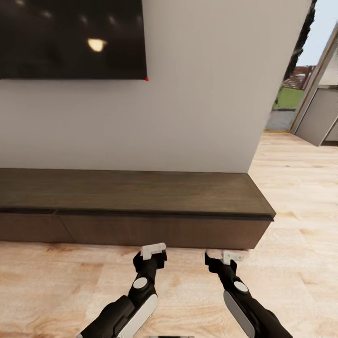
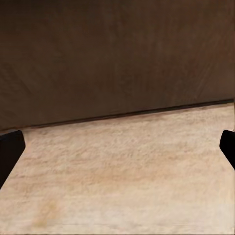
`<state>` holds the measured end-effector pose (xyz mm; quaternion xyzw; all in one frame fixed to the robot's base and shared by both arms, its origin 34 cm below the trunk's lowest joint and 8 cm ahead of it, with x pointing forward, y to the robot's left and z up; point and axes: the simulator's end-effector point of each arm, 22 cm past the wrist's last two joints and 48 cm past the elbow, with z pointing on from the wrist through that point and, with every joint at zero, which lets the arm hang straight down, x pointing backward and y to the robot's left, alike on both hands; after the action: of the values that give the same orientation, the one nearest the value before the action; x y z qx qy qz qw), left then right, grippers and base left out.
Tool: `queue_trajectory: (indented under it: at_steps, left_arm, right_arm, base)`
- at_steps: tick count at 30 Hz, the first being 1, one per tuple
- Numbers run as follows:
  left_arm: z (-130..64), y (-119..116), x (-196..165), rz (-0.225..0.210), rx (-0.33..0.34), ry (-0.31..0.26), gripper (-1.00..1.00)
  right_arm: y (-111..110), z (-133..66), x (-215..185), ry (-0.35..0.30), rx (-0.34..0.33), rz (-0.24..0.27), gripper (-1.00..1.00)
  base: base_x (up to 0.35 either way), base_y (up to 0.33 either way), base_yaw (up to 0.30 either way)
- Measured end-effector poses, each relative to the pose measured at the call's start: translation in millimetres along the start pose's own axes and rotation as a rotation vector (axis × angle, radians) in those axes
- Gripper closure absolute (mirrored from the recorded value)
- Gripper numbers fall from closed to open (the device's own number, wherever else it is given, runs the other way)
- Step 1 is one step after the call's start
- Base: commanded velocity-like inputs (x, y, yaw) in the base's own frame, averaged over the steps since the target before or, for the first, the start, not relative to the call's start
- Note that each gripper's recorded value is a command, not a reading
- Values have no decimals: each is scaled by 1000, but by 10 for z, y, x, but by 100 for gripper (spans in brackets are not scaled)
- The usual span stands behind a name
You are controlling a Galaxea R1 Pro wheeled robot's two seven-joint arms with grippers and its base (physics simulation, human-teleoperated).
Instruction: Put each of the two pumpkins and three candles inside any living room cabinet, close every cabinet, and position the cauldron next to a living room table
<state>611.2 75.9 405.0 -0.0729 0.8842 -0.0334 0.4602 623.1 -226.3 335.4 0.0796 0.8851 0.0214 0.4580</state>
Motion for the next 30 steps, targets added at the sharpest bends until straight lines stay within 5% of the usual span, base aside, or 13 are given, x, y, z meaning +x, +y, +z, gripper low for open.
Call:
queue_trajectory:
  at_steps: [4,7,12,15,25,30]
  left_arm:
    - [-171,44,-210,72,-49,79,-100]
    - [-219,294,-250,72,-105,177,-100]
    - [-272,453,120,-52,-72,381,-100]
    - [-330,554,317,-93,-62,448,-100]
    - [-522,778,555,-92,-113,481,-100]
    - [-484,1013,739,-143,-201,476,-100]
  right_arm:
    - [225,-77,-15,120,-43,-39,-100]
    - [310,-167,-42,195,-45,-80,-100]
    - [347,-277,-269,203,-22,-113,-100]
    - [406,-335,-403,190,-29,-113,-100]
    - [522,-473,-516,183,-63,-59,-100]
    - [431,-467,-358,213,-44,-73,-100]
  base:
    - [-216,0,0]
    - [-47,0,0]
    - [-9,0,0]
    - [-1,0,0]
    - [0,0,0]
    - [0,0,0]
